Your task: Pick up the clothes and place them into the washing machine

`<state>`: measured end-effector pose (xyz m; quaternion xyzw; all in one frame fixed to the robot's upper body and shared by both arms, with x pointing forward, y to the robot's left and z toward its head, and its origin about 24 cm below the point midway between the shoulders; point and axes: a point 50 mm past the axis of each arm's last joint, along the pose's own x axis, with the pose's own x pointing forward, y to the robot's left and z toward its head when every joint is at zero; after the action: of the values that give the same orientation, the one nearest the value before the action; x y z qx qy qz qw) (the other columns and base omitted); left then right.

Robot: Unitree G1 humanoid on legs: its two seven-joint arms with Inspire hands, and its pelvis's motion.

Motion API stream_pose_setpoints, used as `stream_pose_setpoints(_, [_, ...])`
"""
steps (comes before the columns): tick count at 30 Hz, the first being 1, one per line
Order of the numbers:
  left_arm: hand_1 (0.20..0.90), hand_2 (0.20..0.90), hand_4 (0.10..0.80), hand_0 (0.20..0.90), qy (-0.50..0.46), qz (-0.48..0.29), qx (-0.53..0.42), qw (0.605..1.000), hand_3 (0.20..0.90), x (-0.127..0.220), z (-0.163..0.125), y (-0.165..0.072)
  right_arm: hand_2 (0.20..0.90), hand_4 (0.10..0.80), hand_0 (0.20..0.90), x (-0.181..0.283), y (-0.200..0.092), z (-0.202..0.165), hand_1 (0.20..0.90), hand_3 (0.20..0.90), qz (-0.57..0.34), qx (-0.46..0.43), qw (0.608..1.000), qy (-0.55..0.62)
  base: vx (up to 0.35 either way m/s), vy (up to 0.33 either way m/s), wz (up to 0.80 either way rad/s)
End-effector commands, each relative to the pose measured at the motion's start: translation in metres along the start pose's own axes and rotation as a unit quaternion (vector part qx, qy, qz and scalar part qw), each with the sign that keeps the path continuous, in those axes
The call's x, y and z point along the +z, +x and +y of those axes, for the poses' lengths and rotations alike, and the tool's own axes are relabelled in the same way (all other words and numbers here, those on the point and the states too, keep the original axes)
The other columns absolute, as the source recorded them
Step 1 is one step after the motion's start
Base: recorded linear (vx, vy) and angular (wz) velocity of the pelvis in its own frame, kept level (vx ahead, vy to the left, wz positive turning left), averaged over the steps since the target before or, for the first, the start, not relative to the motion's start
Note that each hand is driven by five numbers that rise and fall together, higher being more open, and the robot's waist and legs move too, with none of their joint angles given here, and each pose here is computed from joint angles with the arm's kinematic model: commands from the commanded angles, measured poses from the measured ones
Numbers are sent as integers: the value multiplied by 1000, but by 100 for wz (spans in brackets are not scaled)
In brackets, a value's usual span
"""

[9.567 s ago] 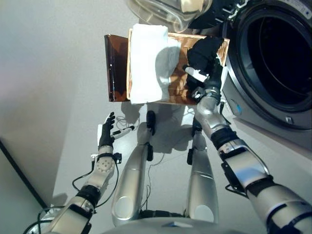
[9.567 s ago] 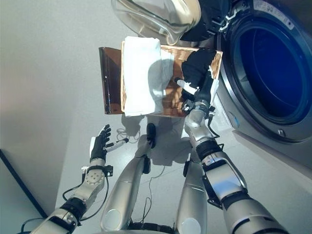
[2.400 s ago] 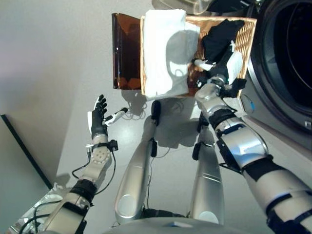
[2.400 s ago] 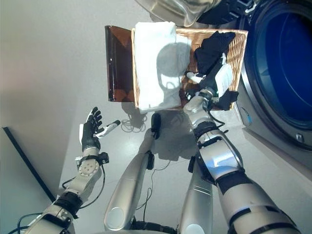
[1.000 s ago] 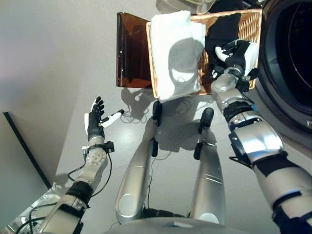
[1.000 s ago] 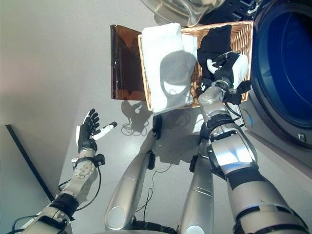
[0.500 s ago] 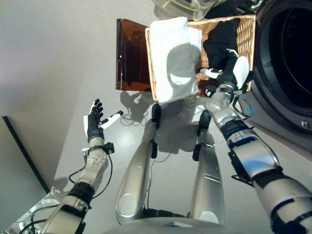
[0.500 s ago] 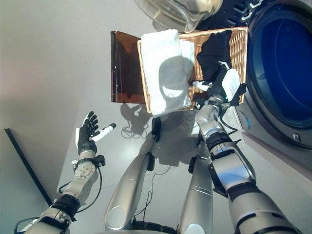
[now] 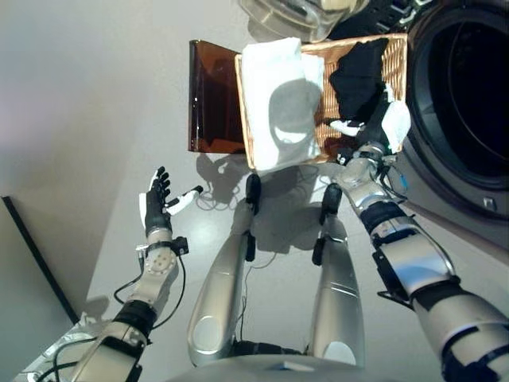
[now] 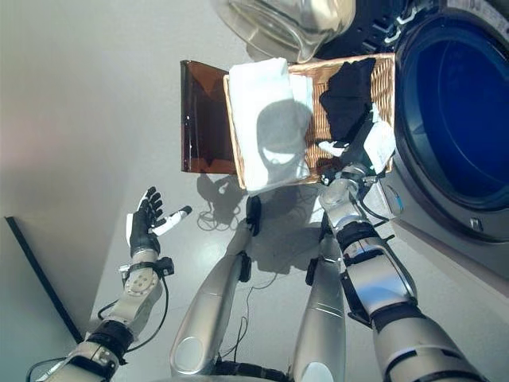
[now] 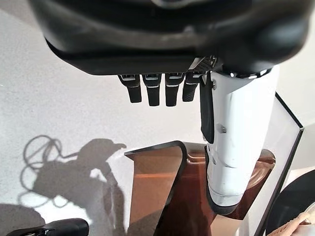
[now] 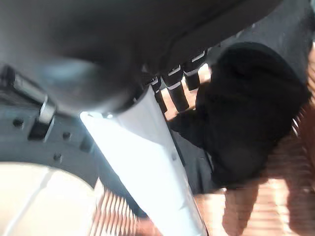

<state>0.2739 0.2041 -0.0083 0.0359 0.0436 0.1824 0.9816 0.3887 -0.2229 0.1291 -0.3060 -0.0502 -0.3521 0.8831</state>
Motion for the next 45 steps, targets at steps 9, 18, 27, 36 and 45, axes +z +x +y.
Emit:
stream_pose_setpoints(9, [900,900,800,900,6,-9,47,999,900,-5,25,-4,900,800,900,20,18,-23,900,900,-35,-63,997,32,0,-5,-1])
stream_pose_setpoints(18, [900,900,800,900,-14,-38,29,999,900,10,26,-4,900,800,900,34,31,-26,900,900,-33,-36,998,29,0,0,0])
stream_pose_setpoints(27, [900,900,800,900,-14,-50,14,999,900,15,22,-4,900,800,900,43,26,-15,900,900,-46,-11,999,27,-1,2,3])
stream_pose_setpoints(36, [900,900,800,900,-16,-54,18,998,900,17,24,-1,900,800,900,68,18,0,900,900,-76,17,996,45,0,0,0])
stream_pose_setpoints(45, [900,900,800,900,-17,-70,10,997,900,24,27,-2,900,800,900,71,29,-11,900,900,-55,0,997,52,0,0,0])
